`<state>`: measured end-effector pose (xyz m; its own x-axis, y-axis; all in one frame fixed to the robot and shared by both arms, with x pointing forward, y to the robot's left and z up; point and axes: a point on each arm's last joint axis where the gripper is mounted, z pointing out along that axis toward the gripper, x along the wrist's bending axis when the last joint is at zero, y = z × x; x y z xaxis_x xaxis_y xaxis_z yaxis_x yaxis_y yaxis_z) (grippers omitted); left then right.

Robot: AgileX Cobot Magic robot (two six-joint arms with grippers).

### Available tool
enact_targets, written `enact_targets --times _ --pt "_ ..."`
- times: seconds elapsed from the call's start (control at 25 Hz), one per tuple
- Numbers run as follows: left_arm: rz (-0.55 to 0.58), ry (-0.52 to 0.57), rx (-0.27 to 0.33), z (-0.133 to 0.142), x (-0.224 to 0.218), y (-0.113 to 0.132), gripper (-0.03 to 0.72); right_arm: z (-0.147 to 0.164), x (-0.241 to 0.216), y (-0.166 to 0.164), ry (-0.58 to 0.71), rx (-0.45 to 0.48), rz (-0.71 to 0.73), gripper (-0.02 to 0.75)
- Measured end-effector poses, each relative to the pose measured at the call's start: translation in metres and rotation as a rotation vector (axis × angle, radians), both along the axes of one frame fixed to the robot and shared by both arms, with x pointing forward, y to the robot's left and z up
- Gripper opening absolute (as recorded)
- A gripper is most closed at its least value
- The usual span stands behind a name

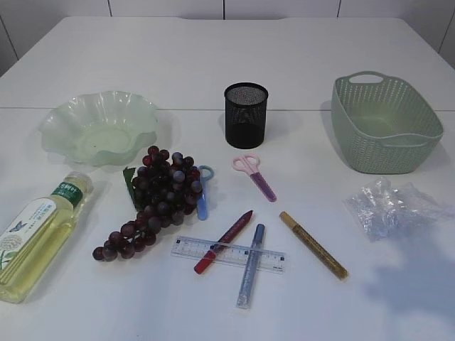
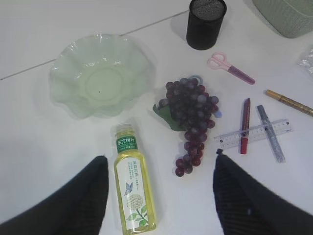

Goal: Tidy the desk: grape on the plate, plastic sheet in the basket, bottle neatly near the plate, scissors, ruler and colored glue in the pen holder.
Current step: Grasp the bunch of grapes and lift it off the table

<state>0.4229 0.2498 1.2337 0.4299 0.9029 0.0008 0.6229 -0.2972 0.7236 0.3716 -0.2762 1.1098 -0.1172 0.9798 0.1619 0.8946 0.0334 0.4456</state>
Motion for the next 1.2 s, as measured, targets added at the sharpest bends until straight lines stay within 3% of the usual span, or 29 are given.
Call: enact_targets --times 0.4,0.56,0.88,1.2 --pt "-0.102 0.100 0.056 -0.011 0.055 -0.044 0.486 -0.026 0.036 0.000 0.176 -0.038 0.012 0.547" --pt "-0.136 0.137 0.122 -0.025 0.069 -0.072 0.486 -0.026 0.048 -0.001 0.195 -0.049 0.012 0.547" --pt "-0.096 0.255 0.154 -0.060 0.089 -0.110 0.505 -0.020 0.068 0.000 0.194 -0.052 0.014 0.547" --pt "-0.081 0.347 0.198 -0.095 0.111 -0.127 0.507 -0.023 0.075 0.000 0.212 -0.053 0.014 0.547"
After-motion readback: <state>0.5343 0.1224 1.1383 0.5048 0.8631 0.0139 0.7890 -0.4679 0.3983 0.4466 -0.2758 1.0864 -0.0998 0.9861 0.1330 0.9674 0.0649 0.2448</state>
